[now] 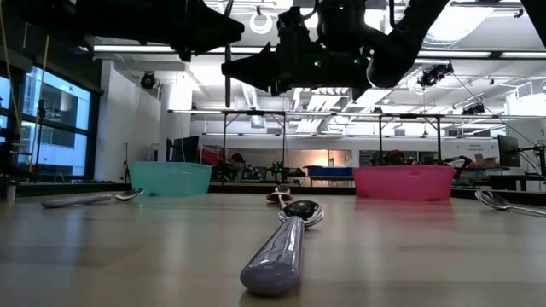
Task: Sort silverware by color (type)
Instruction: Put the purple spoon into the blue bin
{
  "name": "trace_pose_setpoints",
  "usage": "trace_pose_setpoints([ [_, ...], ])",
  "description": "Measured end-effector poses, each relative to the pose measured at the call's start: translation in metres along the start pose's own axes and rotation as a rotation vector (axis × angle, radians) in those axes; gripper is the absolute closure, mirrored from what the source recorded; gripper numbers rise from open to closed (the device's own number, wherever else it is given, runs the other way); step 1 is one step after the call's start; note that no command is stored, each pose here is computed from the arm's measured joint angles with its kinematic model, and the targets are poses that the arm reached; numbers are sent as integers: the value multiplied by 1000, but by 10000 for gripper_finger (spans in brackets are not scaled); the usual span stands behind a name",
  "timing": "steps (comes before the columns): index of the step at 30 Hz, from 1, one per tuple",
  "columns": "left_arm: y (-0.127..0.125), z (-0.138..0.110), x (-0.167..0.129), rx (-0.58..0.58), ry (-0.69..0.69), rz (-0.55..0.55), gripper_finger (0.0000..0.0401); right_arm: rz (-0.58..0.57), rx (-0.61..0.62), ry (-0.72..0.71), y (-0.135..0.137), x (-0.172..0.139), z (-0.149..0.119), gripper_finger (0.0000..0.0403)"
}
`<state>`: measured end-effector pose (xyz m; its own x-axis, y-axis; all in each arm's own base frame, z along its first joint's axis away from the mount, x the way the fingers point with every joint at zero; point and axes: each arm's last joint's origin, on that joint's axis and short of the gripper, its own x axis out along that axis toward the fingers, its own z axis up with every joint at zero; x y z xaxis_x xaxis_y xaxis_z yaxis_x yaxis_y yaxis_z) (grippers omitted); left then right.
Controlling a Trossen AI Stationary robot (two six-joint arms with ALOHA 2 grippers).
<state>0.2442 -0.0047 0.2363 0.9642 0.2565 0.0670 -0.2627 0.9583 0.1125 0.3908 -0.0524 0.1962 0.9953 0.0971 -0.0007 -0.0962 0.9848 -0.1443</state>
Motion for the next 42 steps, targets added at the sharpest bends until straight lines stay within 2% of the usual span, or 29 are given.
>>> trace_pose_setpoints([
  [6, 0, 0, 0, 43, 8, 10, 378, -7, -13, -3, 2, 1, 1, 377],
  [7, 0, 0, 0, 52, 8, 10, 386, -7, -12, -3, 2, 1, 1, 375],
  [11, 4, 1, 0, 58, 10, 31, 386, -29, 12, 0, 1, 1, 2, 357],
  [16, 19, 9, -6, 78, 19, 123, 392, -257, 81, 68, -1, 0, -5, 314],
  [20, 38, 15, -15, 67, 82, 194, 392, -308, 91, 112, -5, -1, -9, 288],
  [25, 73, 24, -23, 24, 312, 326, 392, -306, 93, 137, -5, -2, -11, 286],
  [30, 118, 25, -24, -31, 570, 498, 392, -302, 86, 142, -4, -1, -12, 320],
  [37, 184, -5, -11, -161, 846, 523, 393, -297, 87, 154, -3, -1, -13, 395],
  [42, 226, -32, 2, -252, 1014, 508, 393, -282, 84, 155, 2, 0, -12, 393],
])
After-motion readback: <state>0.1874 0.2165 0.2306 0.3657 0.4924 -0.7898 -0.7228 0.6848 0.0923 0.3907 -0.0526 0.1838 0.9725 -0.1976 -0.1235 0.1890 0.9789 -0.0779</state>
